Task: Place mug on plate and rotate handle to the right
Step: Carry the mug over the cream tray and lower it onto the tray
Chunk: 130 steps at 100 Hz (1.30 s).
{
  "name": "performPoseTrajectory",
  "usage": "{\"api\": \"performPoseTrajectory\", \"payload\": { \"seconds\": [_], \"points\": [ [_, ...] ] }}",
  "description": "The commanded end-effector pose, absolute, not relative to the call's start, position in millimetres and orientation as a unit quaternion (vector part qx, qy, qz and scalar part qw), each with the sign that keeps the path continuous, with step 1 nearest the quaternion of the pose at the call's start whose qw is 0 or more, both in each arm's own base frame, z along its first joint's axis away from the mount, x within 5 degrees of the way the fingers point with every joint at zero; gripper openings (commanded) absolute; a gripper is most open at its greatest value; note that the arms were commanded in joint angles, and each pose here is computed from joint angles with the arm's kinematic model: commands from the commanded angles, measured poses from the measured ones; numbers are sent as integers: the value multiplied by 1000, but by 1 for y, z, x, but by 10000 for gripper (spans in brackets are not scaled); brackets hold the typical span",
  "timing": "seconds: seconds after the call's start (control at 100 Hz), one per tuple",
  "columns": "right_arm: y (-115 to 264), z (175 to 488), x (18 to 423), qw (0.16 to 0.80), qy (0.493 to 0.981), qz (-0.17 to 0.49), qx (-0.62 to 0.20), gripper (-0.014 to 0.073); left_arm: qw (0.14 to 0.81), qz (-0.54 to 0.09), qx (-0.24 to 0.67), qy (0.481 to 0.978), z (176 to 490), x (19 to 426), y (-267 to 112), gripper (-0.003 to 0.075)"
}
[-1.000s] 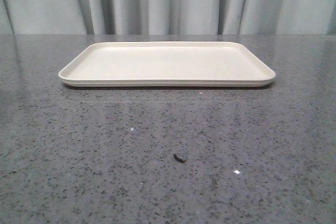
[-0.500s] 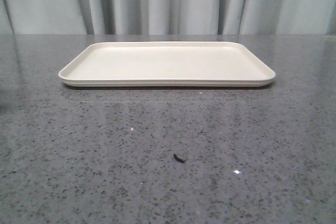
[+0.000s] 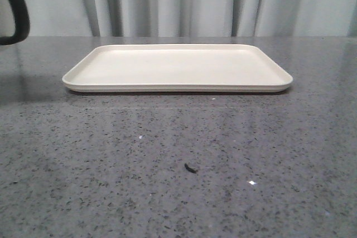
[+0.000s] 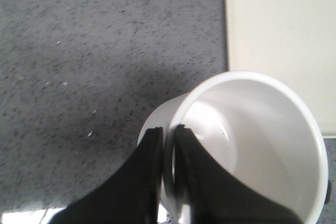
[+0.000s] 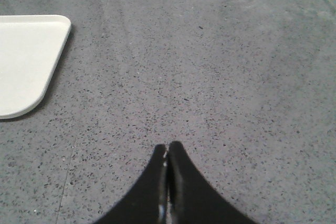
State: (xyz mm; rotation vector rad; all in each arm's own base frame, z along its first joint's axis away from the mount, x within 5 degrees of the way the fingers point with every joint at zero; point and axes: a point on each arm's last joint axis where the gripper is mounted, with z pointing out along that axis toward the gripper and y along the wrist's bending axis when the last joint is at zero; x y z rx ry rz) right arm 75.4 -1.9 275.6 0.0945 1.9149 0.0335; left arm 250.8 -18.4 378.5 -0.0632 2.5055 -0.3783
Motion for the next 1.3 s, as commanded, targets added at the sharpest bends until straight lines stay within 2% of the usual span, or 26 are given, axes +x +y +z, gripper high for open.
{"api": "performPoseTrajectory", "payload": {
  "seconds": [0.0,0.24,0.58,0.71,1.01,1.11,1.23,1.29],
  "points": [
    [-2,293,79,616,787,15,37,-61,339,-176,8,924,400,260,-39,-19],
    [-2,293,79,616,787,15,37,-61,331,-203,105,916,404,301,-106,-19],
    [-2,293,79,616,787,15,37,-61,296,-212,196,910,389,352,-188,-19],
    [-2,293,79,616,787,15,37,-61,295,-206,209,909,381,363,-203,-19],
    [-2,292,79,613,789,14,37,-61,294,-195,212,912,373,369,-204,-10],
    [-2,292,79,609,792,14,38,-61,294,-195,212,911,373,369,-204,97],
    [-2,292,79,610,791,14,37,-61,295,-195,212,911,374,369,-204,328],
    [-2,292,79,613,789,14,37,-61,294,-195,212,911,374,369,-204,397]
  ]
}}
